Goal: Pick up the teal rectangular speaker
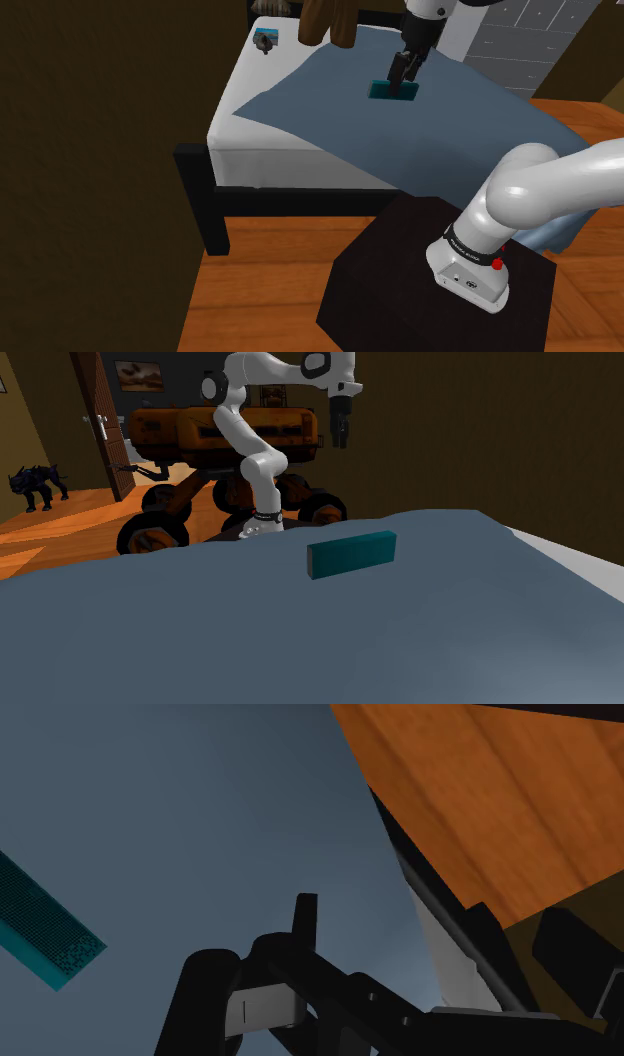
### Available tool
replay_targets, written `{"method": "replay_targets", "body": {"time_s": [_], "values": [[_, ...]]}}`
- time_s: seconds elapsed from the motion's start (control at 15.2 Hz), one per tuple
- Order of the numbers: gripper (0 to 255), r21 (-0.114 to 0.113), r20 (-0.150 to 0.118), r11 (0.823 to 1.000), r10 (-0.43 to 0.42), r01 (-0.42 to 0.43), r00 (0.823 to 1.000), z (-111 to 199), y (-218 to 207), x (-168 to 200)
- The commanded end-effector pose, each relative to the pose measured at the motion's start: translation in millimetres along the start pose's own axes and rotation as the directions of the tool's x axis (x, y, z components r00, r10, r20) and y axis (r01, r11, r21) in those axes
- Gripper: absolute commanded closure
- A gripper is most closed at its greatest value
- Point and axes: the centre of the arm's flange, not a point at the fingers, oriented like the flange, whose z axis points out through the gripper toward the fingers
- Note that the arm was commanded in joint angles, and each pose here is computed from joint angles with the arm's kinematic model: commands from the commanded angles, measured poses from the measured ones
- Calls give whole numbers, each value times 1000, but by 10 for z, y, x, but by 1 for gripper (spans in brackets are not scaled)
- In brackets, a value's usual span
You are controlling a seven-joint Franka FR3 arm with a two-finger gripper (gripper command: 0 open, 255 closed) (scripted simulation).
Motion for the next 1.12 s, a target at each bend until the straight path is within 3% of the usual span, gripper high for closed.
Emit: {"method": "replay_targets", "body": {"time_s": [0.0, 0.53, 1.06], "values": [[0, 0, 0, 1000, 0, 0, 1000, 0, 0, 0], [0, 31, 10, 984, -174, 173, 985, 363, 1035, 57], [0, 63, 14, 938, -342, 341, 939, 758, 2033, 287]]}}
